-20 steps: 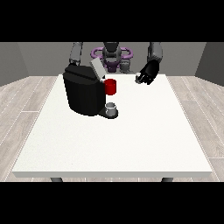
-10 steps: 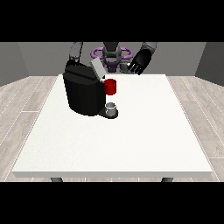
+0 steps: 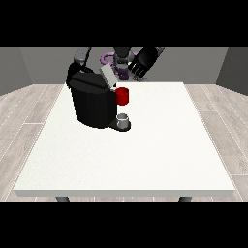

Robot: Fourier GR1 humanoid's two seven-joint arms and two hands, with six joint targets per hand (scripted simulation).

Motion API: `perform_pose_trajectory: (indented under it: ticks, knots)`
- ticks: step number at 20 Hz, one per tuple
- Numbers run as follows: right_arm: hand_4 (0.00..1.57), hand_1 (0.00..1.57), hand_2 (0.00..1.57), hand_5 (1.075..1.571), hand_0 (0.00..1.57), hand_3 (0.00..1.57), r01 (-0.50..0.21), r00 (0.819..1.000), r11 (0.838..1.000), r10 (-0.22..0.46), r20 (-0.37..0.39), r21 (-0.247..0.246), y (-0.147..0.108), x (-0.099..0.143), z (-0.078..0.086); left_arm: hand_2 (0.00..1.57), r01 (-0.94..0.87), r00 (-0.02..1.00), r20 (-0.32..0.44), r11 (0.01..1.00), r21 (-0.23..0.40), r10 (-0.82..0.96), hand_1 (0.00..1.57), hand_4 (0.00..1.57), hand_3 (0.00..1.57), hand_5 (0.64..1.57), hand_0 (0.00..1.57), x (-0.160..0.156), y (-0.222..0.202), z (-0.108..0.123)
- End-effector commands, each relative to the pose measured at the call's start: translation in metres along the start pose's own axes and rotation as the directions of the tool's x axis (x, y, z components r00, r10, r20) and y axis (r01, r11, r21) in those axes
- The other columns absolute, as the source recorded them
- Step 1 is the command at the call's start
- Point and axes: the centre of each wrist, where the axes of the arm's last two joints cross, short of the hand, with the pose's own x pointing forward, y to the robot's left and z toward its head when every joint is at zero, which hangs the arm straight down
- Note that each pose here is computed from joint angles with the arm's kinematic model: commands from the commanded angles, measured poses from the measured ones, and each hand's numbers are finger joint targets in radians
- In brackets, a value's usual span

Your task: Insert the coffee pod into the coffee machine and close the lid

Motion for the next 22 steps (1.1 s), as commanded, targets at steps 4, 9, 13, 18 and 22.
perform_pose_trajectory:
  ticks: [4,9,13,18,22]
  knots:
    - [0.00,0.00,0.00,1.571,0.00,0.00,-0.003,0.996,1.000,0.004,0.091,-0.013,-0.002,0.018,-0.003,1.27,0.049,0.999,-0.007,0.997,0.067,-0.049,1.20,0.49,1.26,1.571,1.20,0.008,0.042,0.007]
    - [0.00,0.00,0.00,1.571,0.00,0.00,-0.005,0.993,1.000,0.008,0.114,-0.030,-0.009,0.035,-0.018,1.29,0.035,0.999,-0.003,0.992,0.118,-0.035,1.24,0.48,1.25,1.571,1.24,0.035,0.080,0.009]
    - [0.06,0.00,0.00,1.571,0.00,0.00,-0.002,0.989,1.000,0.006,0.146,-0.028,-0.002,0.040,-0.017,1.29,0.042,0.999,-0.002,0.989,0.140,-0.042,1.22,0.49,1.24,1.571,1.22,0.030,0.072,0.005]
    - [0.00,0.00,0.00,1.571,0.00,0.00,-0.015,0.992,0.998,0.022,0.122,-0.056,-0.022,0.038,-0.028,1.24,0.081,0.996,0.027,0.991,0.111,-0.085,1.17,0.46,1.22,1.571,1.17,0.048,0.064,-0.002]
    - [0.19,0.00,0.00,1.571,0.00,0.00,0.006,0.992,0.998,0.002,0.130,-0.058,-0.022,0.046,-0.031,1.29,0.061,0.997,0.038,0.991,0.120,-0.066,1.26,0.43,1.23,1.571,1.26,0.039,0.079,0.004]
